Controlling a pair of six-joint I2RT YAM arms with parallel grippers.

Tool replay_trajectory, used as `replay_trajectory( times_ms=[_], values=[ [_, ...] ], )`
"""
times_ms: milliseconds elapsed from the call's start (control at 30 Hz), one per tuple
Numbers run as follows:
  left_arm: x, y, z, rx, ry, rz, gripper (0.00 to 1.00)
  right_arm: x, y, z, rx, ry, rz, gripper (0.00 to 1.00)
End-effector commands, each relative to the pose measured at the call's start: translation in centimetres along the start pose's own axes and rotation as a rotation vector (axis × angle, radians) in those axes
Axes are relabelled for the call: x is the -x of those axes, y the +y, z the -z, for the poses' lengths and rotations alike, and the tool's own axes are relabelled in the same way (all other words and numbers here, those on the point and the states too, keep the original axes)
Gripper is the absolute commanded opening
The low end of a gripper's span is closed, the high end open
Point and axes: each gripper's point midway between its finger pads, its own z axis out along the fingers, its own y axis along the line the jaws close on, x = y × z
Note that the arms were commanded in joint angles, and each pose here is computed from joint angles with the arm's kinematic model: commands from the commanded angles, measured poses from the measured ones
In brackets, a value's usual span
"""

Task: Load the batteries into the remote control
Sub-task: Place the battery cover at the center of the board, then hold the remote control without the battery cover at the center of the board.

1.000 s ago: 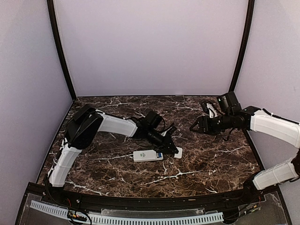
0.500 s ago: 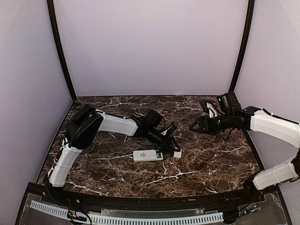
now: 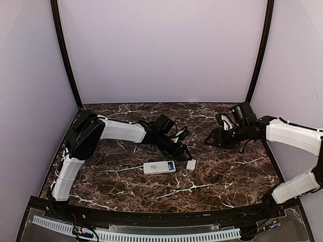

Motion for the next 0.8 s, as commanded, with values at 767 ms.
replay_trajectory(
  times_ms=[767],
  values=[
    [-13.4, 6.0, 16.0, 0.611, 0.459, -0.679, 0.82, -7.7, -1.7, -10.1, -0.013, 0.314, -0.148, 0.39]
  ],
)
